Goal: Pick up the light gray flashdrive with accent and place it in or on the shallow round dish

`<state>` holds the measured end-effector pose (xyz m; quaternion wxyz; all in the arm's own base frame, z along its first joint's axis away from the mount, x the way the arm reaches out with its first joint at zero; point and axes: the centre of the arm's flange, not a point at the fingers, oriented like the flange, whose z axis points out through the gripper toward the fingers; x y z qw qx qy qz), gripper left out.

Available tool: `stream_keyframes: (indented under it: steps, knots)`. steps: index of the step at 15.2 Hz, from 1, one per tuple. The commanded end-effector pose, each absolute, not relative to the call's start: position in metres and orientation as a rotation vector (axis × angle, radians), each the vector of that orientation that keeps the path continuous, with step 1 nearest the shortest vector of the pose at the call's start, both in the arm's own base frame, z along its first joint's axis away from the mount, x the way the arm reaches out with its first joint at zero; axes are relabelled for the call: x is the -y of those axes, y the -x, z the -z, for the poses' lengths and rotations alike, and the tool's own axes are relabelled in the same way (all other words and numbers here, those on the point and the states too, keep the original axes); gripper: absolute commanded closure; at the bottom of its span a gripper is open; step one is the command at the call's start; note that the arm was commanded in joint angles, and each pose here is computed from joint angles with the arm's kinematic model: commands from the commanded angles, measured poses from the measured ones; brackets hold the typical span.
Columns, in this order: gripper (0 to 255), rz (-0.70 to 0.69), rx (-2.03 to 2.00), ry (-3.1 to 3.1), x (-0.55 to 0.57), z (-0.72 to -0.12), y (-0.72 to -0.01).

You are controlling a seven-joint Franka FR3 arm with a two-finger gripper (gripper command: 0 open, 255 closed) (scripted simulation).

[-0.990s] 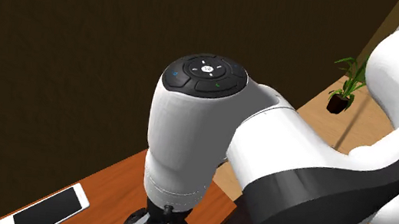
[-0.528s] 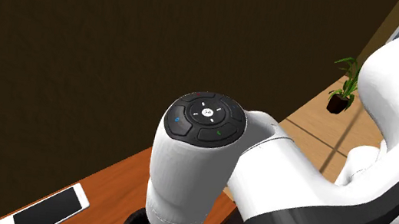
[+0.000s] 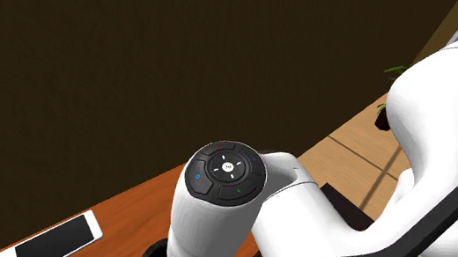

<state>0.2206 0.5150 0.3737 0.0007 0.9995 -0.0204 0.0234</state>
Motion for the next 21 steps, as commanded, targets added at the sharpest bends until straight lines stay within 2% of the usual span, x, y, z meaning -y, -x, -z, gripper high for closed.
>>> stream_keyframes:
  steps: [1,8,9,14,18,21]
  knots:
    - [255,-0.074,0.064,-3.139,-0.516,-0.367,-0.220]
    - [255,-0.074,0.064,-3.139,-0.516,-0.367,-0.220]
    - [0,-0.074,0.064,-3.139,-0.516,-0.367,-0.220]
    - [0,-0.074,0.064,-3.139,-0.516,-0.367,-0.220]
    - [0,-0.074,0.064,-3.139,-0.516,-0.417,-0.218]
    - [0,-0.074,0.064,-3.139,-0.516,-0.417,-0.218]
